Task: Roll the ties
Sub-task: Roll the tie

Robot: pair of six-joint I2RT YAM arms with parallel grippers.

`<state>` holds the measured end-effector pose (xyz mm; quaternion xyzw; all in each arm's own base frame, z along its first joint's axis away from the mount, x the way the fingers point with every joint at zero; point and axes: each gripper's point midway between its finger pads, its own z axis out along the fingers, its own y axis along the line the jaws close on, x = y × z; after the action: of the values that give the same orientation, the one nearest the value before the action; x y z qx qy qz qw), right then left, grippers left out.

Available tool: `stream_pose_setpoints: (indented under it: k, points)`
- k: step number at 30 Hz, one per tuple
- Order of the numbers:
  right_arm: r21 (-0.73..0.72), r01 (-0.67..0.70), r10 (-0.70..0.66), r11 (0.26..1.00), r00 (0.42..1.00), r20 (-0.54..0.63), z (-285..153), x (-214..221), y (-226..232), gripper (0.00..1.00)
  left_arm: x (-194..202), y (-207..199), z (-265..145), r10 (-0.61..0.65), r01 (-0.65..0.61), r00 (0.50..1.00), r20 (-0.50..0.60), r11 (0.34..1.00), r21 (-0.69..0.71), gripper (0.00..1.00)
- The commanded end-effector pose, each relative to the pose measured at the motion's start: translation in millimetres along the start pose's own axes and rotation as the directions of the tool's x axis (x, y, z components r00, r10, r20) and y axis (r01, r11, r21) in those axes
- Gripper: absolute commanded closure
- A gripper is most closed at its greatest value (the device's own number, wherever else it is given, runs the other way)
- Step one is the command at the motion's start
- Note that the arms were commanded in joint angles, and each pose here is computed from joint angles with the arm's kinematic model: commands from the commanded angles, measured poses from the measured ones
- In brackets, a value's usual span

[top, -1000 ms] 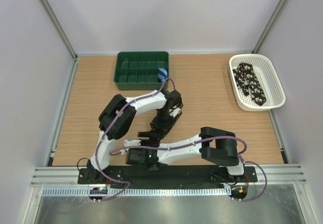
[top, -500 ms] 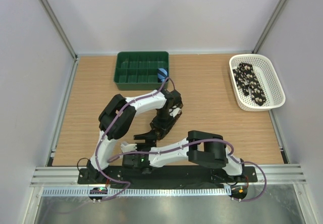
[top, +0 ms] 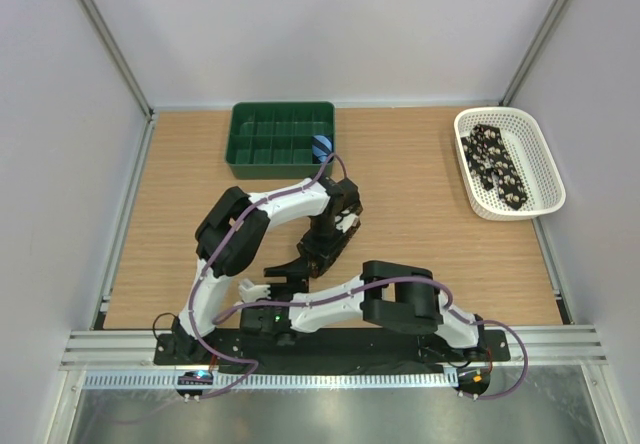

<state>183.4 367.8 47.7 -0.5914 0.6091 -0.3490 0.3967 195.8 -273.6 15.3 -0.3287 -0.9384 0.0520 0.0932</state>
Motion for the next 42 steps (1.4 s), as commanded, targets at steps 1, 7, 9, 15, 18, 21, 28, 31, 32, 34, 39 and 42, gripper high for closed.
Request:
stream_pose_setpoints:
  k: [1, 7, 9, 15, 18, 21, 28, 31, 32, 34, 39, 42]
  points:
    - [-0.027, -0.039, 0.038, 0.999, 0.999, -0.037, 13, 6, 15, 0.20, 2, 4, 26, 0.024, -0.024, 0.999, -0.029, 1.000, -0.001, 0.73]
    - [-0.029, -0.038, 0.036, 0.999, 0.996, -0.076, 21, 21, 19, 0.20, 3, 4, 27, 0.024, -0.024, 0.999, -0.033, 1.000, 0.000, 0.74]
    - [-0.032, -0.044, 0.041, 0.999, 0.996, -0.083, 24, 23, 19, 0.20, 3, 5, 28, 0.022, -0.022, 0.999, -0.033, 1.000, 0.004, 0.74]
    - [-0.034, -0.053, 0.049, 0.998, 0.993, -0.109, 33, 28, 17, 0.25, 3, 4, 26, 0.022, -0.022, 0.999, -0.033, 1.000, 0.005, 0.74]
    - [-0.039, -0.061, 0.057, 0.997, 0.993, -0.107, 33, 27, 16, 0.37, 4, 4, 25, 0.021, -0.021, 0.999, -0.031, 1.000, 0.004, 0.74]
    - [-0.039, -0.067, 0.063, 0.997, 0.992, -0.108, 34, 26, 14, 0.56, 5, 3, 25, 0.022, -0.022, 0.999, -0.033, 1.000, 0.008, 0.74]
    - [-0.039, -0.082, 0.078, 0.996, 0.991, -0.106, 34, 23, 13, 0.76, 2, 3, 22, 0.025, -0.025, 1.000, -0.015, 1.000, 0.003, 0.65]
    - [-0.046, -0.102, 0.097, 0.994, 0.990, -0.098, 32, 22, 12, 0.79, -3, 3, 18, 0.028, -0.028, 1.000, 0.010, 1.000, -0.002, 0.55]
    - [-0.048, -0.101, 0.096, 0.994, 0.991, -0.096, 31, 22, 13, 0.80, -4, 4, 17, 0.029, -0.029, 0.999, 0.014, 1.000, -0.006, 0.54]
    - [-0.051, -0.110, 0.105, 0.993, 0.990, -0.093, 31, 22, 13, 0.80, -7, 5, 12, 0.032, -0.031, 0.999, 0.030, 0.999, -0.011, 0.53]
    - [-0.078, -0.120, 0.114, 0.990, 0.990, -0.083, 28, 20, 15, 0.81, -17, 8, -2, 0.043, -0.042, 0.997, 0.064, 0.999, -0.024, 0.46]
    - [-0.078, -0.126, 0.120, 0.989, 0.990, -0.075, 26, 16, 14, 0.81, -28, 10, -17, 0.062, -0.059, 0.996, 0.069, 0.997, -0.046, 0.44]
